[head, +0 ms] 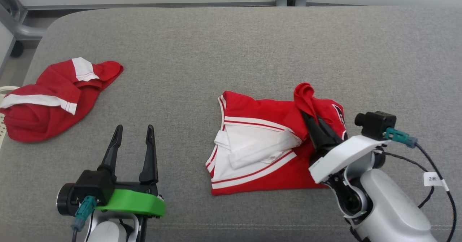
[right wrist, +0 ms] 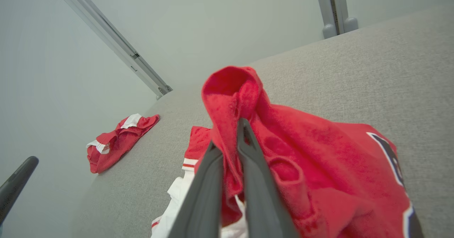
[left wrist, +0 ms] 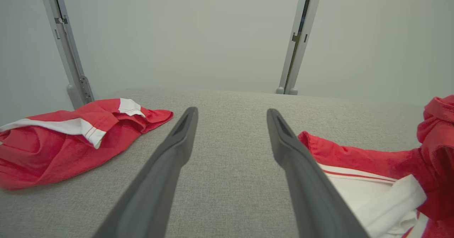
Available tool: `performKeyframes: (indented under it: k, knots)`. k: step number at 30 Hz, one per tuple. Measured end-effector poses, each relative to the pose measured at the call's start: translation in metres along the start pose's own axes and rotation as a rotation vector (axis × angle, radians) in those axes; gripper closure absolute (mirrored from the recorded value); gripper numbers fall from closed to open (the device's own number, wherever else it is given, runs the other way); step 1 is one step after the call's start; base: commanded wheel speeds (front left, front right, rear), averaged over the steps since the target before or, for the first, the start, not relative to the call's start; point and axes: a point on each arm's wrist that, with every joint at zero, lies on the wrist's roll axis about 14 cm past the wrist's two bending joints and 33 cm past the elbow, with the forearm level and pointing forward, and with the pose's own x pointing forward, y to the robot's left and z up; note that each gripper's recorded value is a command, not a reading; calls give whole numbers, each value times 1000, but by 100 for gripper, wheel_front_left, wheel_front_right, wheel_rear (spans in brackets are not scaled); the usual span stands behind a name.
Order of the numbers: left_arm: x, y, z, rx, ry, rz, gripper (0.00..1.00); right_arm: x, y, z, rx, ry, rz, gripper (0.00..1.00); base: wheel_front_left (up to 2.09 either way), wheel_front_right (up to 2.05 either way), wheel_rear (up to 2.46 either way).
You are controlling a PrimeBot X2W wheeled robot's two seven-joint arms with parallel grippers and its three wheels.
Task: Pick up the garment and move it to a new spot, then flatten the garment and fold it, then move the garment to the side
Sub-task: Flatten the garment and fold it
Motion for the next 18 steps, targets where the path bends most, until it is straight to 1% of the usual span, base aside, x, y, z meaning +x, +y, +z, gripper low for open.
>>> performKeyframes:
  k: [4, 7, 8, 13, 18]
  knots:
    - [-4, 4, 1, 1, -2, 16, 0, 14, 34, -17, 50, 22, 66, 100, 0, 0, 0]
    - [-7, 8, 2, 5, -3, 25, 0, 25, 54, -28, 60, 44, 111, 100, 0, 0, 0]
    - [-7, 8, 2, 5, -3, 25, 0, 25, 54, -28, 60, 44, 111, 100, 0, 0, 0]
    - [-10, 11, 2, 9, 0, 35, 0, 33, 62, -55, 52, 114, 127, 100, 0, 0, 0]
    - [-11, 14, 3, 12, -3, 49, 0, 39, 71, -74, 72, 163, 144, 100, 0, 0, 0]
